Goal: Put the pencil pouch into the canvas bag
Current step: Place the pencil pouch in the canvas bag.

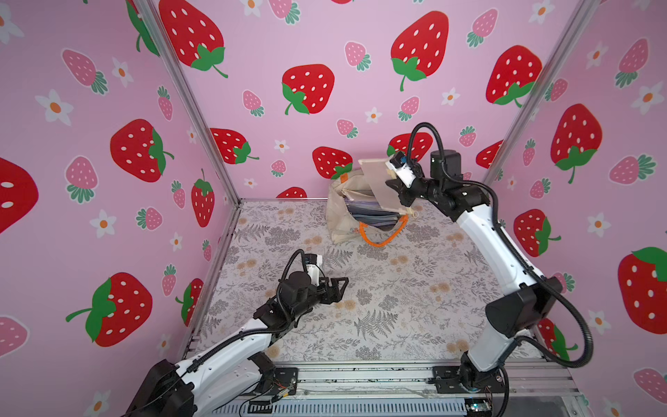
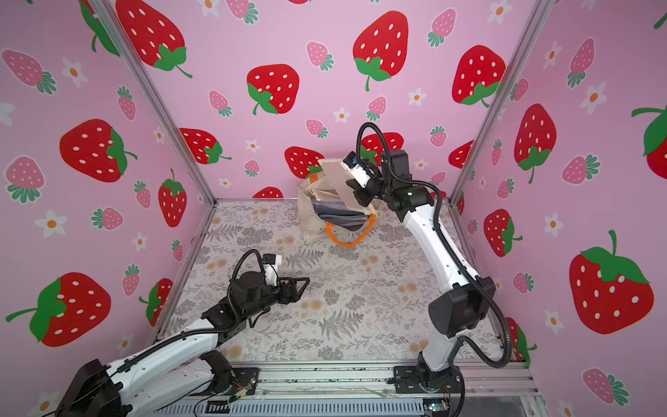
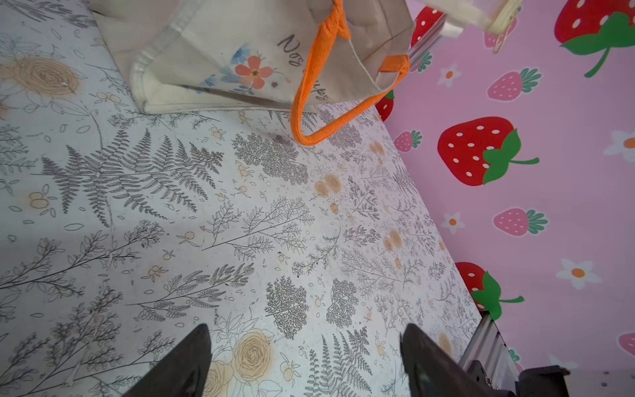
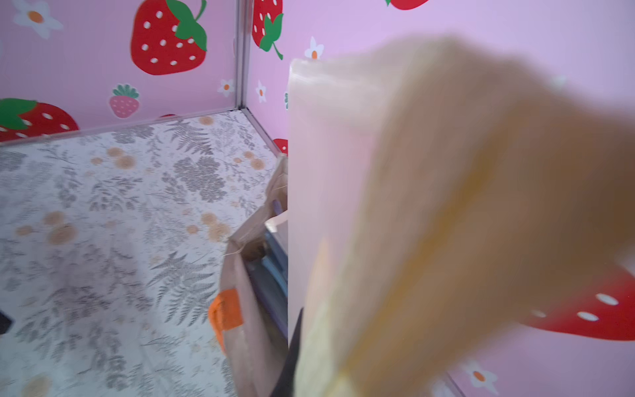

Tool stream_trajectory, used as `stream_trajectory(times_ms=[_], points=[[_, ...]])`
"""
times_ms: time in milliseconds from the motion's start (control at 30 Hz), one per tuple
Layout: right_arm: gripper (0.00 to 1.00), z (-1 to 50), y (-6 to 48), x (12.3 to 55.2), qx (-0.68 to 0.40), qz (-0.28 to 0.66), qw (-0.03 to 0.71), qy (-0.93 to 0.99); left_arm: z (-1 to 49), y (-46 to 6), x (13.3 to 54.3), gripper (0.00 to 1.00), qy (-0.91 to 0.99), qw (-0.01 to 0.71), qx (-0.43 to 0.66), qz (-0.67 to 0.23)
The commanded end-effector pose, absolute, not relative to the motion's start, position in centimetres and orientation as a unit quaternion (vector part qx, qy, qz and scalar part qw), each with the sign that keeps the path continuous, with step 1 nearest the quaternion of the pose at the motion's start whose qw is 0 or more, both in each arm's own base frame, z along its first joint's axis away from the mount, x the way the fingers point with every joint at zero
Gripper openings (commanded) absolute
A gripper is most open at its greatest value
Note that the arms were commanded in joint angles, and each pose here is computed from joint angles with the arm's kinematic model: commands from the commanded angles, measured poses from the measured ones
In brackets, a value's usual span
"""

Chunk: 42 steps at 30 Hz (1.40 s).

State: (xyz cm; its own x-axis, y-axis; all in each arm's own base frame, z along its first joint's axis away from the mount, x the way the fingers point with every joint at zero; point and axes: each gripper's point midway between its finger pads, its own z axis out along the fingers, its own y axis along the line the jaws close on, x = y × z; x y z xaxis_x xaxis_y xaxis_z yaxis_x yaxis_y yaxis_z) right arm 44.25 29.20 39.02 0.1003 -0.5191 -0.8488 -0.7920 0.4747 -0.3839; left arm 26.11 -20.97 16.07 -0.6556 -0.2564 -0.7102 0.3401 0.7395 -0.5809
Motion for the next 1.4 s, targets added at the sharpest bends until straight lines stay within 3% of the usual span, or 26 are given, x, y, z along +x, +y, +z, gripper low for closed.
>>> stream_trajectory(times_ms=[0, 333, 667, 900, 933, 1033, 1133, 1267, 1367], points=[[0.00, 37.6, 29.3, 47.0, -0.550, 0.041, 0.537, 0.639, 16.0, -20.7, 26.2, 0.88, 0.834, 0.406, 0.022, -0.373], [0.00, 33.3, 32.2, 54.7, -0.600, -0.086, 0.532, 0.591, 15.6, -19.9, 27.8, 0.88, 0.834, 0.402, 0.006, -0.378], [0.00, 23.8, 33.1, 54.9, -0.646, -0.049, 0.450, 0.614, 15.4, -20.2, 29.0, 0.88, 0.831, 0.398, 0.003, -0.390], [0.00, 21.5, 33.1, 54.7, -0.653, -0.040, 0.432, 0.620, 15.3, -20.0, 28.9, 0.88, 0.830, 0.399, 0.000, -0.390], [0.04, 21.7, 33.3, 54.6, -0.651, -0.035, 0.435, 0.621, 15.4, -20.0, 28.9, 0.88, 0.830, 0.399, 0.000, -0.390], [0.29, 22.6, 33.5, 53.9, -0.642, -0.018, 0.441, 0.627, 15.6, -19.9, 28.8, 0.88, 0.828, 0.402, -0.002, -0.391], [0.44, 24.2, 33.6, 52.7, -0.627, 0.005, 0.459, 0.630, 15.6, -19.8, 28.6, 0.88, 0.828, 0.403, -0.003, -0.390], [0.56, 26.0, 33.6, 50.5, -0.613, 0.040, 0.475, 0.629, 15.6, -19.7, 28.3, 0.88, 0.827, 0.402, -0.004, -0.392], [0.59, 27.7, 33.7, 49.2, -0.598, 0.072, 0.489, 0.632, 15.8, -19.6, 28.1, 0.88, 0.826, 0.404, -0.004, -0.394]])
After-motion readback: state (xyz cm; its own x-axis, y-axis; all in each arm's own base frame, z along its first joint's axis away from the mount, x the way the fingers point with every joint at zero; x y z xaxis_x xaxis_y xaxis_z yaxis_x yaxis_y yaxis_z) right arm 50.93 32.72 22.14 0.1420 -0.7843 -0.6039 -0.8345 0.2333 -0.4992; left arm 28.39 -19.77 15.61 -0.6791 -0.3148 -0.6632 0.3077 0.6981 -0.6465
